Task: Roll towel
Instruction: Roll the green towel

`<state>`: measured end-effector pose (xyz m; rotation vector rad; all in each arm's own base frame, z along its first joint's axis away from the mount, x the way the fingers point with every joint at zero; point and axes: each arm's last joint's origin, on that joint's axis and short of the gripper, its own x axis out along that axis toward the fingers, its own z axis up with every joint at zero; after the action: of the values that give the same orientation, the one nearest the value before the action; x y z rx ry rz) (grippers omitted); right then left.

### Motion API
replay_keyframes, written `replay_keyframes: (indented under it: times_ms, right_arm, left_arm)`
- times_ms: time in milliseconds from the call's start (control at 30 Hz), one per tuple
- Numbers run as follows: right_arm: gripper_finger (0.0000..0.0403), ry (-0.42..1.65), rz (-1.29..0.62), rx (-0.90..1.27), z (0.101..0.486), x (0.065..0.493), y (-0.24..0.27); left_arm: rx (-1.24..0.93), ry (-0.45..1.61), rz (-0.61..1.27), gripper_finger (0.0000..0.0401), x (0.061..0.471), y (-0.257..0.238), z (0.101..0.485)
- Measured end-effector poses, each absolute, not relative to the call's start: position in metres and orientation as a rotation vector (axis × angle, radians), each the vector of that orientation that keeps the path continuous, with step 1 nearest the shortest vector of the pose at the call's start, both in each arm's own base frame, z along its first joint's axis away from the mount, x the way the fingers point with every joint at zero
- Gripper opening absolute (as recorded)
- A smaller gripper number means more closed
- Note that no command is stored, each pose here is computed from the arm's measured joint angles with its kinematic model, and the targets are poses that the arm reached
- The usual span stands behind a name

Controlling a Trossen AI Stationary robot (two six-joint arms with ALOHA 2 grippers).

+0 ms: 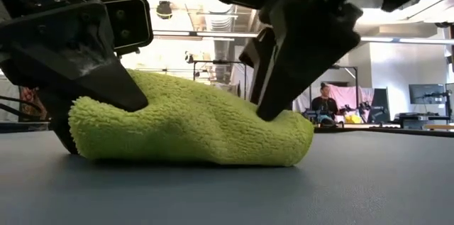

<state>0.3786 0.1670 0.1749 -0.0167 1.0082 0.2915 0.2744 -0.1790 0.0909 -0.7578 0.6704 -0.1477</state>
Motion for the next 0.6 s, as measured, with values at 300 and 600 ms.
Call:
replay_keyframes:
  times_ms: [300,600]
  right_arm:
    - [0.0048,1.021,0.331,0.034,0.173,0.380,0.167]
    - [0.0016,1.076,0.435,0.305,0.175,0.394,0.130]
  left_arm:
    - [-0.762,0.688,-0.162,0.0005,0.273,-0.181,0.090]
    - [-0.713,0.702,-0.242,0.0085,0.272,-0.182,0.097]
